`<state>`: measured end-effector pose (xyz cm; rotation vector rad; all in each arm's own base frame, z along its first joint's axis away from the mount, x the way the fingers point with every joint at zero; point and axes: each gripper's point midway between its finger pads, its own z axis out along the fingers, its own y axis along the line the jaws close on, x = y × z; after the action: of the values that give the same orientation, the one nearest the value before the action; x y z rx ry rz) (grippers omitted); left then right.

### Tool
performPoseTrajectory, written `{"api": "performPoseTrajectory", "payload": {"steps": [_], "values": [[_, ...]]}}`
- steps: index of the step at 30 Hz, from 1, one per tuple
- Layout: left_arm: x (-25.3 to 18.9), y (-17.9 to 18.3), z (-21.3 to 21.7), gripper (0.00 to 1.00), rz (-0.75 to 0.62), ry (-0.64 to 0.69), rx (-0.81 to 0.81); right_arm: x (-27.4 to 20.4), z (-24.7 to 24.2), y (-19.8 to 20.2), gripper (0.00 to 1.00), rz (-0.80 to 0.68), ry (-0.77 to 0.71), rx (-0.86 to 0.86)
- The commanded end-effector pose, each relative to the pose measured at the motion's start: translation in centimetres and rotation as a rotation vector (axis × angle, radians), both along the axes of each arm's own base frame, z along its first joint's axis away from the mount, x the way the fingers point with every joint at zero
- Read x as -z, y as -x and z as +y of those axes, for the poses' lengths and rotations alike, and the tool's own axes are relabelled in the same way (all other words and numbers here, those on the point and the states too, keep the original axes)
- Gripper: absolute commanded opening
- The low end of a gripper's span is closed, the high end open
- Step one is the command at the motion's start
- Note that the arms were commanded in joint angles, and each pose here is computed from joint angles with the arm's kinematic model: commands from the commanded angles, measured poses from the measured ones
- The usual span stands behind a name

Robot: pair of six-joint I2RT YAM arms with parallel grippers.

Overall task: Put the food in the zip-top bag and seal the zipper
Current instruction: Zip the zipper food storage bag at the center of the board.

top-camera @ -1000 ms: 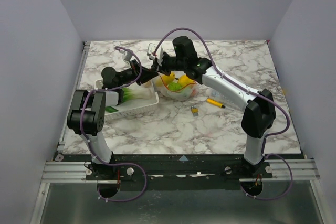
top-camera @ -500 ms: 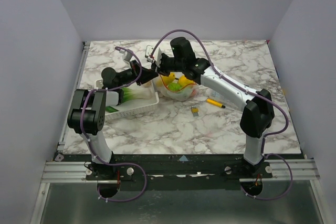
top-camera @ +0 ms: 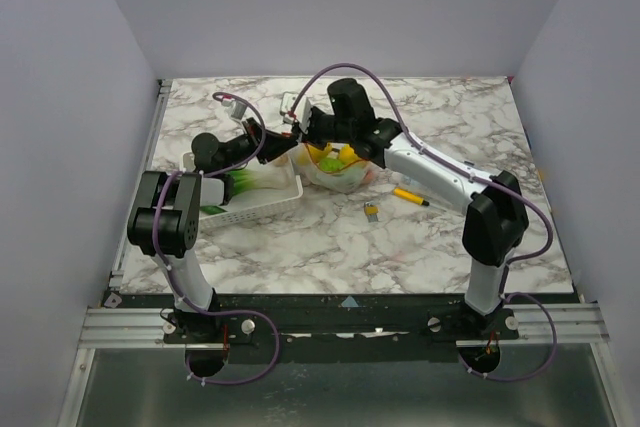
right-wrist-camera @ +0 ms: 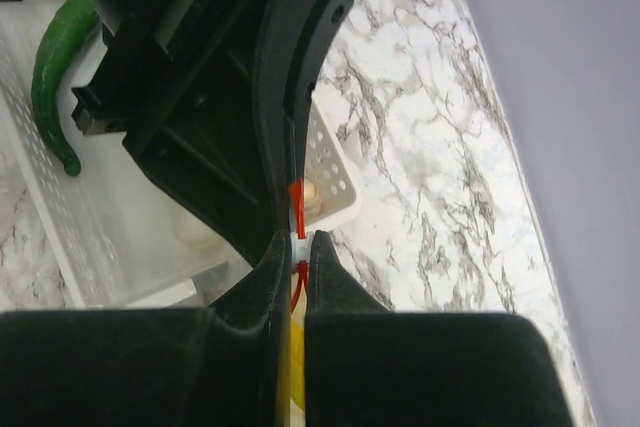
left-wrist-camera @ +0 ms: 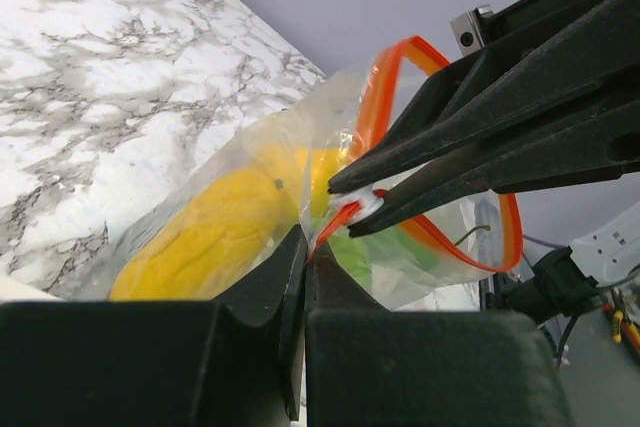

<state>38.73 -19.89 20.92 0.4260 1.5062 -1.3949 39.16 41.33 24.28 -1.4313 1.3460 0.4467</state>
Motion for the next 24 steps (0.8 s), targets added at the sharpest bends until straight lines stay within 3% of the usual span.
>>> {"api": "performPoseTrajectory", "payload": {"steps": [1,24], "values": [[-0.6,-1.8,3.2,0.00,0.002,0.048,-0.176,-1.7,-4.1,-1.2,0.00,-0.024,0.001,0.086],[-1.1,-3.7,6.8,0.00,0.043,0.078,-0.279,-2.6,-18.5,0.8,0.00,-0.012,0.022,0.342]]}}
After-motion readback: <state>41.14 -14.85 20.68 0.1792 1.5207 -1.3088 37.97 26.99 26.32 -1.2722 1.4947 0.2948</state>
